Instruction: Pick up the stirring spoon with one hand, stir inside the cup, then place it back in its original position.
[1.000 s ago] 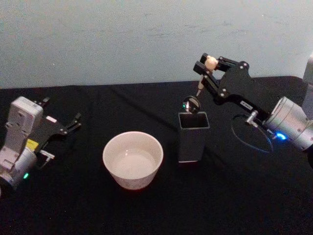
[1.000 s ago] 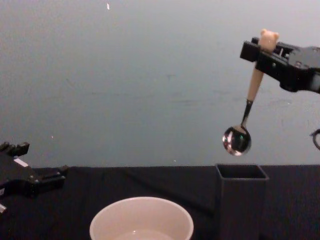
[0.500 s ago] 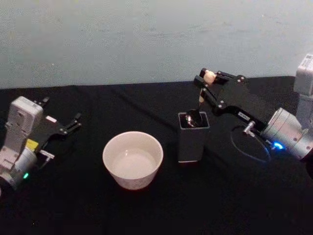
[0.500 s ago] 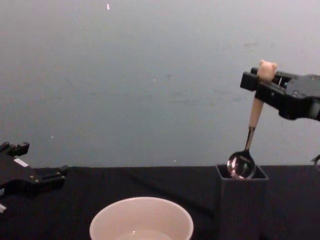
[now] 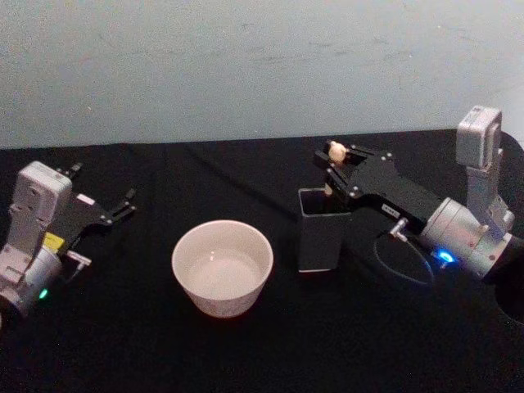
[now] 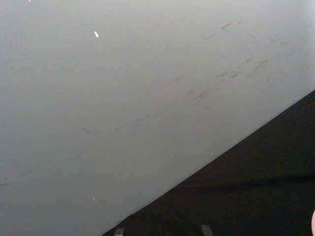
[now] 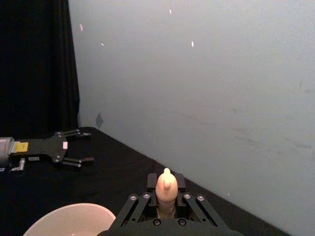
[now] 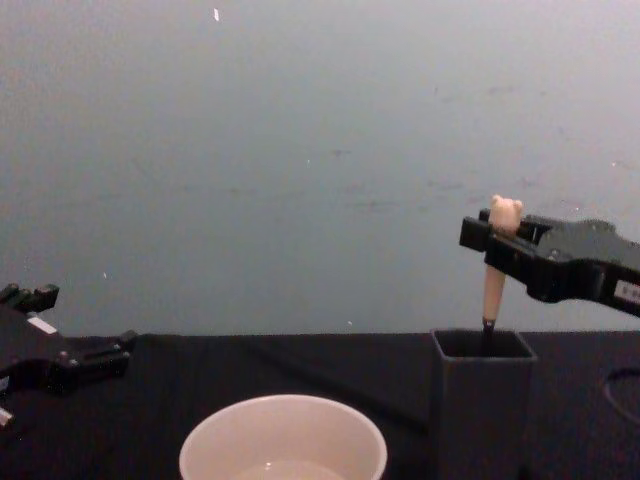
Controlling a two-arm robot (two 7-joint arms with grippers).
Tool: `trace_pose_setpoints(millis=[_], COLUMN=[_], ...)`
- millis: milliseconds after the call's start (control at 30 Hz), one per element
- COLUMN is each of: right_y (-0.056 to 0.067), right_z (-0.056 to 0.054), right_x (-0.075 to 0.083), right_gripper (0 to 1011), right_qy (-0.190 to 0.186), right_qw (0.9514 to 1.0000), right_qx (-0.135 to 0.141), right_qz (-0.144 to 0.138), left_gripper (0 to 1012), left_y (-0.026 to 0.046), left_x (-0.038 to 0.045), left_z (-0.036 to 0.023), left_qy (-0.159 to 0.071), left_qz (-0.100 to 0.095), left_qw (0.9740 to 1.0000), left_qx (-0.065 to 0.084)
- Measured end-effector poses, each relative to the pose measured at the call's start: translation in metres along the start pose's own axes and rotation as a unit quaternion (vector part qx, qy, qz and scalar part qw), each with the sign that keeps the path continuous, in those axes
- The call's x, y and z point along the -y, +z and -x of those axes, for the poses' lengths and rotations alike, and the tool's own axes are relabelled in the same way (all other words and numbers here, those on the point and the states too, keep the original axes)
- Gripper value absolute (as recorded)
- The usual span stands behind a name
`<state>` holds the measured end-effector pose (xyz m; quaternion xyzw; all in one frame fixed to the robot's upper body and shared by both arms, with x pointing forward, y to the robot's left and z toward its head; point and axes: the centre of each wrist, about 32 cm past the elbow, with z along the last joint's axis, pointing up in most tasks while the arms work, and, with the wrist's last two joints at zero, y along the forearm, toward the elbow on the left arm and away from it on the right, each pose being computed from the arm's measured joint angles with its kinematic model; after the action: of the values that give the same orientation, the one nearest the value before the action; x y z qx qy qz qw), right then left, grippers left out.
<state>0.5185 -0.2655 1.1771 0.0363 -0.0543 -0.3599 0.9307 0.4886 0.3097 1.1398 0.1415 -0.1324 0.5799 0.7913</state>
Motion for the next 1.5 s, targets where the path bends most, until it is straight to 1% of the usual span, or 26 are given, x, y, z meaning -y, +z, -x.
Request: trace_pose_setpoints(millis=[333, 700, 1033, 1267, 1500], right_y=[-0.008, -0.016, -0.020, -0.022, -0.022], right_z=[0.005, 0.010, 0.013, 0.015, 0.015], right_x=[-0.002, -0.001, 0.000, 0.001, 0.001], right_gripper=[210, 210, 210, 210, 210], right_qy=[-0.021, -0.031, -0.037, -0.043, -0.042], right_qw=[0.9992, 0.9978, 0.9968, 0.9964, 0.9964], right_qx=[-0.027, -0.045, -0.053, -0.047, -0.048], right_qz=[0.021, 0.036, 0.046, 0.056, 0.056], left_gripper=[1001, 1001, 1001, 1001, 1001], left_y=[0.0000, 0.0000, 0.0000, 0.0000, 0.0000], left_x=[0.0000, 0.0000, 0.0000, 0.0000, 0.0000], left_z=[0.0000, 0.0000, 0.0000, 0.0000, 0.0000], left_qy=[0.000, 0.000, 0.000, 0.000, 0.000], left_qz=[0.000, 0.000, 0.000, 0.000, 0.000], left_qw=[1.0000, 1.0000, 1.0000, 1.0000, 1.0000], left_qx=[0.000, 0.000, 0.000, 0.000, 0.000])
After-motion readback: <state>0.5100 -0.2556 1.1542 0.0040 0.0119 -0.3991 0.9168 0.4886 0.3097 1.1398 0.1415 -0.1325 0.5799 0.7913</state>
